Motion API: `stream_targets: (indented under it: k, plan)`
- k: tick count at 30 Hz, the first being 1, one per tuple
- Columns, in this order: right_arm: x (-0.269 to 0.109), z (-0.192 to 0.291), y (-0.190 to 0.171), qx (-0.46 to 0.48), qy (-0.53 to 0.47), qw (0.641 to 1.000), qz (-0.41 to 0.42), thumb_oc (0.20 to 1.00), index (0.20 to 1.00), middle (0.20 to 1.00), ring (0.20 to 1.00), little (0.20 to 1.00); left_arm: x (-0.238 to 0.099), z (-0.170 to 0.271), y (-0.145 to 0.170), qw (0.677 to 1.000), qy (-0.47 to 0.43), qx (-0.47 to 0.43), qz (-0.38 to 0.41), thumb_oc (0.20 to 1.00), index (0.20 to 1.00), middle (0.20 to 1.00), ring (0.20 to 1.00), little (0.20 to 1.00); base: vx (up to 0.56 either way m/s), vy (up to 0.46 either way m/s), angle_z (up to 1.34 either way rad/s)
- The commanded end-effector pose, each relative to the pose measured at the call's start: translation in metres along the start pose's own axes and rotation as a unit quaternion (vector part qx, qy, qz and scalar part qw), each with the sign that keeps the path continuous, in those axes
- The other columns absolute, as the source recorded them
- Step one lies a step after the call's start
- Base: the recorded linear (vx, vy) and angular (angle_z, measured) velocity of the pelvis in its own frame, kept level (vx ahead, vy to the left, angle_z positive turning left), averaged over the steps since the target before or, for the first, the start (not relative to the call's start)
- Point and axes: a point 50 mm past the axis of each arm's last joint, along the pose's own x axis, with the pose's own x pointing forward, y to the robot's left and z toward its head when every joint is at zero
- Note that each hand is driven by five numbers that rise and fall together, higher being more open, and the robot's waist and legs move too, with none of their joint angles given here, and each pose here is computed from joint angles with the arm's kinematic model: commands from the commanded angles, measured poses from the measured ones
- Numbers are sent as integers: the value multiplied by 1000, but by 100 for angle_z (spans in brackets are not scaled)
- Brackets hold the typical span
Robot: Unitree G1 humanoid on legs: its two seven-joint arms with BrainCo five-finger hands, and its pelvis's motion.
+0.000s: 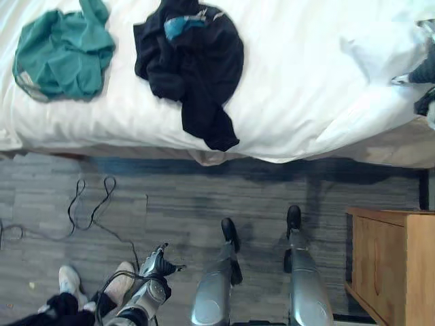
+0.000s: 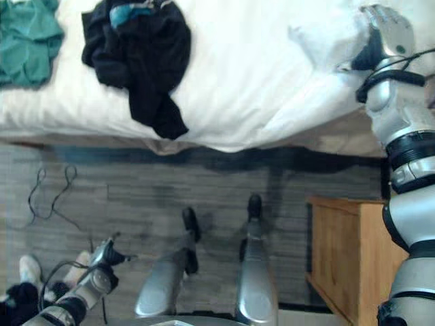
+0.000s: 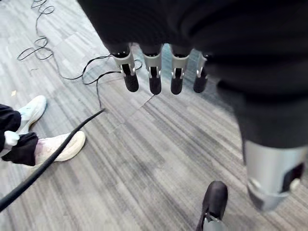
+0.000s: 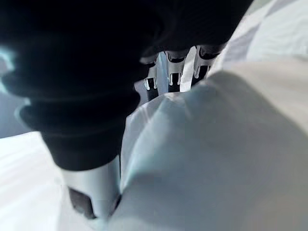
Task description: Tidy up the quilt and then pick up the clothes from the bed and put them into the laundry hamper.
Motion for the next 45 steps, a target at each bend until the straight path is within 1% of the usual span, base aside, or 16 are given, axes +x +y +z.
stream_targets:
  k: [1,5,8,9,13,17,21,23,24,25,28,30,31,33,39,45]
  plan:
    - [0,-21,-10,-15,38,999,-13,200,200,200,200,200,1,-11,17,999,11,4,30,1000,1000,1000,1000,1000,10,-18,9]
    - [-21,-35,20,10,57,998,10,200,200,200,200,200,-3,-14,3,1000,22,4,16,1000,1000,1000,1000,1000,39,12,6]
    - [-65,-50,65,11,56,997,55,200,200,200,200,200,-7,-17,-9,999,37,-8,7,1000,1000,1000,1000,1000,93,23,21]
    - [-85,-60,76,10,65,996,67,1000,1000,1000,1000,1000,-9,-20,-13,999,44,-6,2,1000,1000,1000,1000,1000,136,27,27]
    - [-193,-92,146,57,174,968,171,1000,1000,1000,1000,1000,-12,-24,-26,997,71,-18,-14,1000,1000,1000,1000,1000,134,37,-1]
    - [-296,-98,197,117,309,901,279,1000,1000,1000,1000,1000,-17,-33,-36,995,95,-16,-34,1000,1000,1000,1000,1000,124,42,-11]
    - [-373,-110,217,140,456,806,349,1000,1000,1000,1000,1000,-20,-42,-37,992,115,-15,-46,1000,1000,1000,1000,1000,88,45,-25]
    - [-383,-124,212,151,511,779,332,1000,1000,1000,1000,1000,-21,-48,-35,991,125,-18,-45,1000,1000,1000,1000,1000,57,34,-12]
    - [-383,-124,212,151,511,779,332,1000,1000,1000,1000,1000,-21,-48,-35,991,125,-18,-45,1000,1000,1000,1000,1000,32,46,-5]
    - [-354,-135,199,172,496,804,278,200,200,200,200,200,-21,-52,-30,991,130,-26,-36,1000,1000,1000,1000,1000,19,60,-5]
    - [-311,-134,179,199,432,854,212,200,200,200,200,200,-23,-56,-29,990,136,-34,-30,1000,1000,1000,1000,1000,-4,40,-11]
    - [-257,-123,150,216,341,905,134,200,200,200,200,200,-27,-60,-34,989,143,-37,-32,1000,1000,1000,1000,1000,-31,33,-15]
    - [-207,-108,122,245,270,930,52,200,200,200,200,200,-28,-62,-35,988,146,-37,-34,1000,1000,1000,1000,1000,-57,-4,-5]
    - [-191,-100,113,256,247,934,27,200,200,200,200,200,-27,-61,-34,988,146,-39,-34,1000,1000,1000,1000,1000,-50,-25,-11]
    - [-86,-48,66,309,159,935,-69,200,200,200,200,200,-14,-48,-15,992,123,-36,-13,1000,1000,1000,1000,1000,-86,-83,13]
    - [-91,-62,98,314,240,919,-6,200,200,200,200,200,-10,-37,-15,993,111,-31,-11,1000,1000,1000,1000,1000,-73,-18,21]
